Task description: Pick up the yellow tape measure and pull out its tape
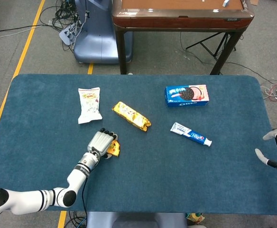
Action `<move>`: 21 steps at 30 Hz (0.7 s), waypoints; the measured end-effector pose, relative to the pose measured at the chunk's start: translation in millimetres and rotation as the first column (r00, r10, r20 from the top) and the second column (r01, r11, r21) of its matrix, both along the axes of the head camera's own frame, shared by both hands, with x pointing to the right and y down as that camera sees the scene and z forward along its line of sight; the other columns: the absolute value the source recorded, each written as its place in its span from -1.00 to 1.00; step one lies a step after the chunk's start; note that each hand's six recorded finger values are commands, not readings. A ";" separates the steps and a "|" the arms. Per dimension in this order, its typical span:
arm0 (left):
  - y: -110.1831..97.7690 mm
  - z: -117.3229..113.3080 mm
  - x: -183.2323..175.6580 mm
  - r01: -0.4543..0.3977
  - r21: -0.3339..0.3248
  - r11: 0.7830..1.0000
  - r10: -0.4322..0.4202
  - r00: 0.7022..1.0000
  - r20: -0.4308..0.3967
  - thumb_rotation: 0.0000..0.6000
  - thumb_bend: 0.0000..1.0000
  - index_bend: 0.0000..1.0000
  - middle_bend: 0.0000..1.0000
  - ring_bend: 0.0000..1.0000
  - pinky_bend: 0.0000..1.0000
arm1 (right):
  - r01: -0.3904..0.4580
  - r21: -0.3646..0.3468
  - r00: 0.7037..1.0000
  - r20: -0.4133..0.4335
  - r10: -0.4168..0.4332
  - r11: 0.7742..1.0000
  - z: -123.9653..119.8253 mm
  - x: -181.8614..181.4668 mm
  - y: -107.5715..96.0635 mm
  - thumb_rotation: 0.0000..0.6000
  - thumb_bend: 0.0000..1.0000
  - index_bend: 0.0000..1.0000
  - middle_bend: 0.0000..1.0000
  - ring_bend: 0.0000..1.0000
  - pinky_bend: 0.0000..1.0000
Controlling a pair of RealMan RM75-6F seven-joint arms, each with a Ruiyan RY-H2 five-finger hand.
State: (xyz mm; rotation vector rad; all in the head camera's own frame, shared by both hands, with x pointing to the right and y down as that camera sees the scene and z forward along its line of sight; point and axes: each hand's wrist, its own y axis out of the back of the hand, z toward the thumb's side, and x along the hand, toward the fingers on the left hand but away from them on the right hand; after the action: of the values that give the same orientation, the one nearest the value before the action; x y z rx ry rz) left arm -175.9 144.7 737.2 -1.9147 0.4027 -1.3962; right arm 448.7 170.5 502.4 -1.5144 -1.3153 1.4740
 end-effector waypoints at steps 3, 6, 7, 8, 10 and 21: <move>-1.3 0.6 -0.1 0.018 -0.001 1.000 -0.018 1.000 -0.020 1.00 -0.61 -0.09 -0.07 -0.27 -0.75 | 0.003 0.000 1.000 0.003 -0.003 1.000 0.2 -1.2 0.0 1.00 -0.42 -0.06 -0.22 -0.46 -0.40; -3.3 1.2 -1.8 0.052 -0.011 0.999 -0.052 0.997 -0.048 1.00 -0.61 -0.01 0.03 -0.19 -0.75 | 0.012 -0.001 1.000 0.006 -0.012 1.000 0.7 -4.0 -0.6 1.00 -0.42 -0.06 -0.22 -0.46 -0.40; -4.3 1.3 -3.1 0.068 -0.015 0.998 -0.068 0.996 -0.061 1.00 -0.61 0.00 0.05 -0.17 -0.75 | 0.016 -0.002 1.000 0.007 -0.016 1.000 0.8 -5.2 -1.0 1.00 -0.42 -0.06 -0.22 -0.46 -0.40; -5.2 1.2 -4.3 0.080 -0.019 0.997 -0.081 0.994 -0.071 1.00 -0.61 0.01 0.06 -0.16 -0.75 | 0.023 -0.002 1.000 0.010 -0.023 1.000 1.0 -7.4 -1.7 1.00 -0.42 -0.06 -0.22 -0.46 -0.40; -7.5 0.4 -8.4 0.113 -0.030 0.993 -0.115 0.989 -0.094 1.00 -0.61 0.02 0.07 -0.16 -0.75 | 0.038 -0.005 0.999 0.014 -0.038 0.999 1.6 -11.6 -3.0 1.00 -0.42 -0.06 -0.23 -0.46 -0.40; -27.0 -28.1 -41.7 0.280 -0.105 0.954 -0.295 0.938 -0.182 1.00 -0.61 0.01 0.07 -0.16 -0.75 | 0.233 -0.028 0.966 0.126 -0.228 0.972 15.7 -81.9 -25.1 1.00 -0.41 -0.32 -0.42 -0.65 -0.45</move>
State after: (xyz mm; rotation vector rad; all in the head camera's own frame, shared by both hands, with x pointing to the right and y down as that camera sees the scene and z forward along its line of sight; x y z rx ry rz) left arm -217.6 117.7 709.2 -2.1316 0.7610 -1.4258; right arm 366.8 145.4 518.1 -1.7450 -1.1363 1.2865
